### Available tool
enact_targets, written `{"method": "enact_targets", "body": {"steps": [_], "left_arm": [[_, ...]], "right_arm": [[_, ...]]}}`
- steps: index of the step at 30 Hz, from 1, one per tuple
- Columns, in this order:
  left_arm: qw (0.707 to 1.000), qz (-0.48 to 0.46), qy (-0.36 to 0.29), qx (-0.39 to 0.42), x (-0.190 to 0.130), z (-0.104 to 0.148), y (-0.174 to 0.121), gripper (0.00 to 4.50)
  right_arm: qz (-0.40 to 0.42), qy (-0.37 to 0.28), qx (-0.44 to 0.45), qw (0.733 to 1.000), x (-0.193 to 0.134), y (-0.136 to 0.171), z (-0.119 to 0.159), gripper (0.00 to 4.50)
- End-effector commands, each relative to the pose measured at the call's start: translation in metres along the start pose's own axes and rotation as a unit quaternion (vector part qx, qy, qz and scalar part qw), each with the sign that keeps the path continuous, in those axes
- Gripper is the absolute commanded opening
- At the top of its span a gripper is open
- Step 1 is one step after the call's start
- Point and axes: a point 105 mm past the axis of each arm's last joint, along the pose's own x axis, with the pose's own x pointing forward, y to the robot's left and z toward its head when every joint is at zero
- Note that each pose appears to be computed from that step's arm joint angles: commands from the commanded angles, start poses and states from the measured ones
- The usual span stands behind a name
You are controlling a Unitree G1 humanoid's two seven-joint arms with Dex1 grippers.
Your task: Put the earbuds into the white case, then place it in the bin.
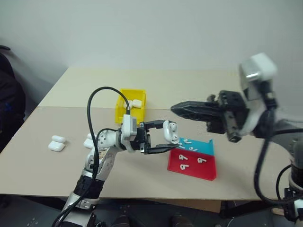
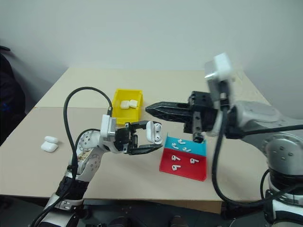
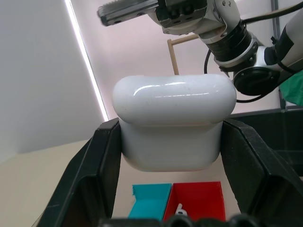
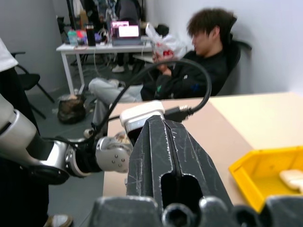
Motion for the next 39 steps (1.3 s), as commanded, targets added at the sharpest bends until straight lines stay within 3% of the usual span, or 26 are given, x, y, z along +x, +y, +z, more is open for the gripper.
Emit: {"method": "enact_targets", "body": {"steps": [1, 13, 25, 34, 39], "left_arm": [[0.999, -0.012, -0.01, 0.03, 0.009, 0.01, 0.001, 2.79], [0.999, -0.013, -0.019, 0.047, 0.01, 0.018, 0.0, 2.79], [0.999, -0.005, -0.013, 0.048, 0.003, 0.018, -0.001, 2.79], [0.998, 0.018, -0.016, 0.052, 0.0, 0.02, 0.003, 2.79], [0.98, 0.174, 0.008, 0.099, -0.003, 0.037, 0.042, 2.79]], "right_arm": [[0.018, 0.009, -0.025, 0.999, 0.008, 0.005, 0.003, 0.04], [-0.001, 0.11, -0.049, 0.993, 0.017, -0.008, -0.038, 0.04], [-0.026, 0.123, -0.05, 0.991, -0.003, -0.01, -0.037, 0.04], [-0.059, -0.012, -0.072, 0.996, -0.026, -0.014, 0.021, 0.04], [-0.143, -0.032, -0.062, 0.987, -0.047, -0.023, 0.02, 0.04]]}}
